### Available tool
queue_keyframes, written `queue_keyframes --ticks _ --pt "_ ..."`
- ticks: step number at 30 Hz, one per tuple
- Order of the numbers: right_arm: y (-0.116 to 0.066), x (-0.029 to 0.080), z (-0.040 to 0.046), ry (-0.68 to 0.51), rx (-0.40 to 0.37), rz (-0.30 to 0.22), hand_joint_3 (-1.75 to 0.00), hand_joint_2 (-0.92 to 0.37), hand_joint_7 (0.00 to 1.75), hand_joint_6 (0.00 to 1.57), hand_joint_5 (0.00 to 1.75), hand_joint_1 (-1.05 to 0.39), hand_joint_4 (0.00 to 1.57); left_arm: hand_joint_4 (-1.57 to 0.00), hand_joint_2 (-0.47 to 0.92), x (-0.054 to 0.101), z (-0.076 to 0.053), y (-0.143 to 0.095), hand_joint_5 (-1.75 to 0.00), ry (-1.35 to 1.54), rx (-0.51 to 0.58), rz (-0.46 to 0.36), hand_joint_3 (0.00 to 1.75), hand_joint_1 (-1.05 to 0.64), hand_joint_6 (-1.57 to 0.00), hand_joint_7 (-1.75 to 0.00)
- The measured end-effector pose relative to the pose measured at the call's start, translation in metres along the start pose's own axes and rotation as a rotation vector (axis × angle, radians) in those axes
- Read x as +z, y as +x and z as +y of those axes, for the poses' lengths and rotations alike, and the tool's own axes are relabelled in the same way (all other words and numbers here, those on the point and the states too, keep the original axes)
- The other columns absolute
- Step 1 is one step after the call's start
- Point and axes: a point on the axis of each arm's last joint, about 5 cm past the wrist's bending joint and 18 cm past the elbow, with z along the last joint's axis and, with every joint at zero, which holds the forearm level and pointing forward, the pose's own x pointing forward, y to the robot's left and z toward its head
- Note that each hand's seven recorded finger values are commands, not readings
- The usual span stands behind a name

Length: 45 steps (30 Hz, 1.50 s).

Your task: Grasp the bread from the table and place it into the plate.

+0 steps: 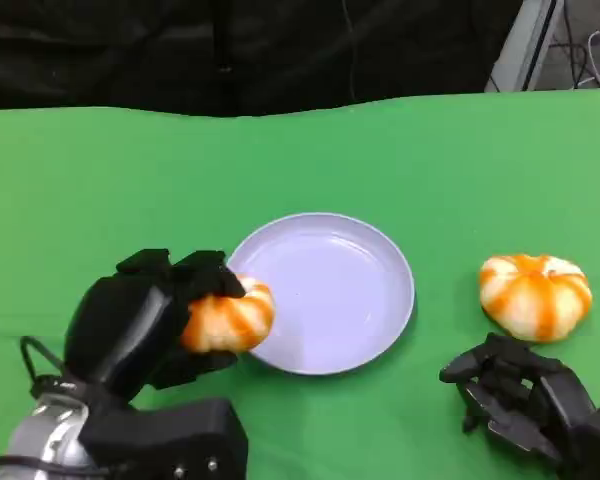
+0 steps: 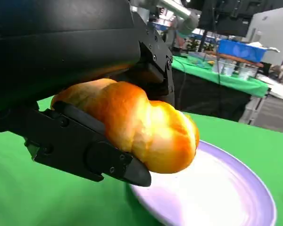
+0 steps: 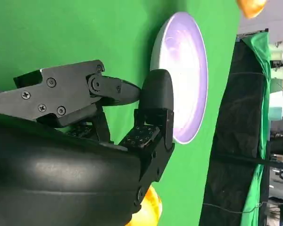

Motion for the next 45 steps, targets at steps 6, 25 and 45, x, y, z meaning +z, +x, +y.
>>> queue_keyframes --ticks 6,25,45 --pt "0.000 0.000 0.0005 0.001 0.000 -0.002 -0.44 -0.92 1.02 0.77 1.75 -0.29 0.66 -0.73 0.89 0.002 -0.001 0.008 -1.75 -0.005 0.008 -0.031 0.18 -0.14 -0.82 -1.38" --pt "0.000 0.000 0.0035 -0.002 0.002 -0.010 -0.45 -0.92 1.02 0.76 1.75 -0.30 0.66 -0.72 0.86 0.023 -0.022 0.038 -1.75 -0.024 -0.052 -0.093 0.23 -0.12 -0.61 -1.73" --pt "0.000 0.000 0.0057 -0.004 0.006 -0.014 -0.48 -0.92 0.98 0.77 1.75 -0.24 0.68 -0.63 0.87 0.030 -0.045 0.066 -1.75 0.009 -0.170 -0.133 0.17 -0.08 -0.50 -1.75"
